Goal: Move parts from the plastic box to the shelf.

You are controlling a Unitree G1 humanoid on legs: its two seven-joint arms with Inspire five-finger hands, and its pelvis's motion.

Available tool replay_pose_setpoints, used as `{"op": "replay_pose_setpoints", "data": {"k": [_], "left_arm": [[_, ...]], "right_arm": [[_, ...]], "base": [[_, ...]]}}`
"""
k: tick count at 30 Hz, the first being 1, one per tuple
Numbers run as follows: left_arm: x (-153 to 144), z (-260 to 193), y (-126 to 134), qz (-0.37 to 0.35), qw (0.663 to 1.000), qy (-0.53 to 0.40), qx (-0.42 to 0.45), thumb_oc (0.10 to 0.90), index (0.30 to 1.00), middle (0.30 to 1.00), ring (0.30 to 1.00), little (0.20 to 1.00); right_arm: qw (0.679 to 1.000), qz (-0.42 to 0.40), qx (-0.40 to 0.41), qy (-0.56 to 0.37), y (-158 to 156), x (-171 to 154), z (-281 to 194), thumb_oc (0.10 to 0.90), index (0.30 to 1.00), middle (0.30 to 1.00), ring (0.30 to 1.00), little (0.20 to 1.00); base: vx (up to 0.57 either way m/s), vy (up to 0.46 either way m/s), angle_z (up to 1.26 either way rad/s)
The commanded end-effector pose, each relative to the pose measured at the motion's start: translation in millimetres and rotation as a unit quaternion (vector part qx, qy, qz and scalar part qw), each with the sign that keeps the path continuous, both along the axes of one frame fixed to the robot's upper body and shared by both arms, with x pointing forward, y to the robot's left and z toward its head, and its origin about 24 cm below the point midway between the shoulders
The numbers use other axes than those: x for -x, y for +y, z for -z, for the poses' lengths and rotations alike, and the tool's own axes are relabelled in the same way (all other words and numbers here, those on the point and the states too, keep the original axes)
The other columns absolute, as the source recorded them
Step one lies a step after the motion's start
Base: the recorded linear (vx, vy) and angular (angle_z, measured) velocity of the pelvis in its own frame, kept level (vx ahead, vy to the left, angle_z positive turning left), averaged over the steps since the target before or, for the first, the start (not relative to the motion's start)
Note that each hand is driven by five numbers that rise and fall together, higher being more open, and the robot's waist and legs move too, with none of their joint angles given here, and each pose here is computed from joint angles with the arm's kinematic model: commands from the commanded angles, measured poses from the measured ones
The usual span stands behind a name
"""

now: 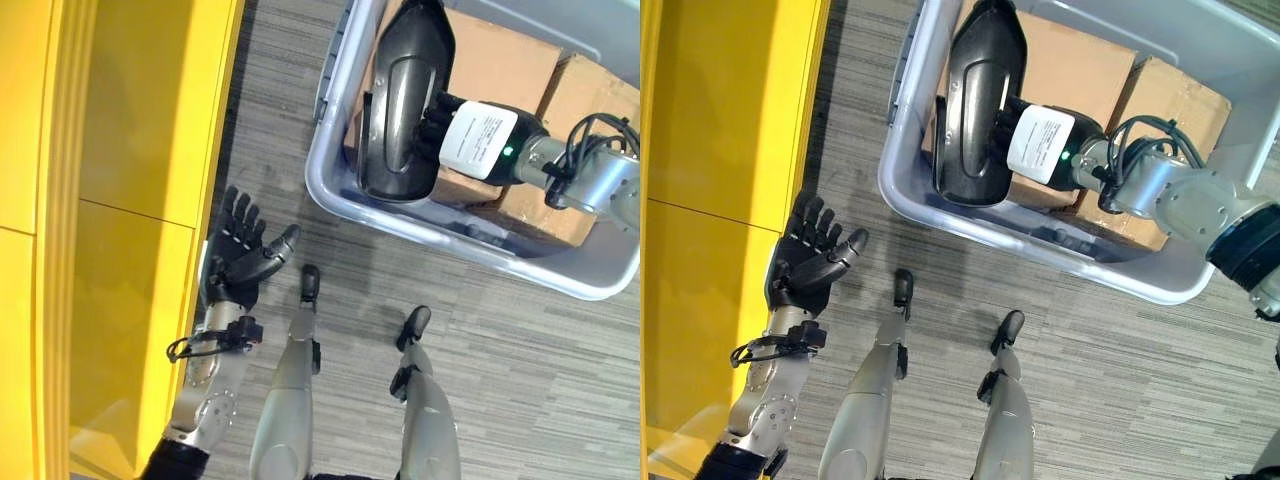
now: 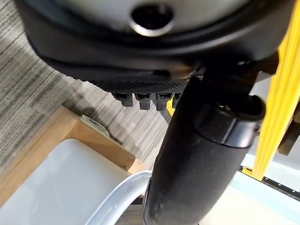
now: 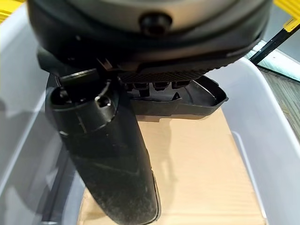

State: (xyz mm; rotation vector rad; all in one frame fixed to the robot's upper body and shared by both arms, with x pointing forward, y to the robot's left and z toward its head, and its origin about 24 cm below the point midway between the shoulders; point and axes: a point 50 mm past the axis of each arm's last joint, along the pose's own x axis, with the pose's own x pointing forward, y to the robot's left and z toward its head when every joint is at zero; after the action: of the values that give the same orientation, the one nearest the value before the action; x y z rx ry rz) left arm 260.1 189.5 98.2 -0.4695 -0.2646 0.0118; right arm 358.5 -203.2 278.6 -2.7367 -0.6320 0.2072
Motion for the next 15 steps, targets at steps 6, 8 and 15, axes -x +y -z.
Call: {"op": "replay_pose_setpoints", "data": {"k": [6,8,15], "left_arm": [[13,-41,-4,0.002,0.993,-0.119,0.019,0.900,1.000,1.000,1.000,1.000],[13,-41,-4,0.001,0.992,-0.120,0.023,0.900,1.000,1.000,1.000,1.000],[13,-41,-10,0.006,0.992,-0.122,0.035,0.900,1.000,1.000,1.000,1.000]], "right_arm": [[0.997,-0.006,-0.006,-0.083,-1,5,-45,0.900,1.000,1.000,1.000,1.000],[0.997,-0.001,-0.007,-0.075,-2,3,-40,0.900,1.000,1.000,1.000,1.000],[0.997,0.063,-0.032,-0.033,-20,-16,-11,0.400,0.300,0.300,0.300,0.300]], "base": [[0.00,0.000,0.00],[0.00,0.000,0.00],[0.00,0.001,0.00]]}}
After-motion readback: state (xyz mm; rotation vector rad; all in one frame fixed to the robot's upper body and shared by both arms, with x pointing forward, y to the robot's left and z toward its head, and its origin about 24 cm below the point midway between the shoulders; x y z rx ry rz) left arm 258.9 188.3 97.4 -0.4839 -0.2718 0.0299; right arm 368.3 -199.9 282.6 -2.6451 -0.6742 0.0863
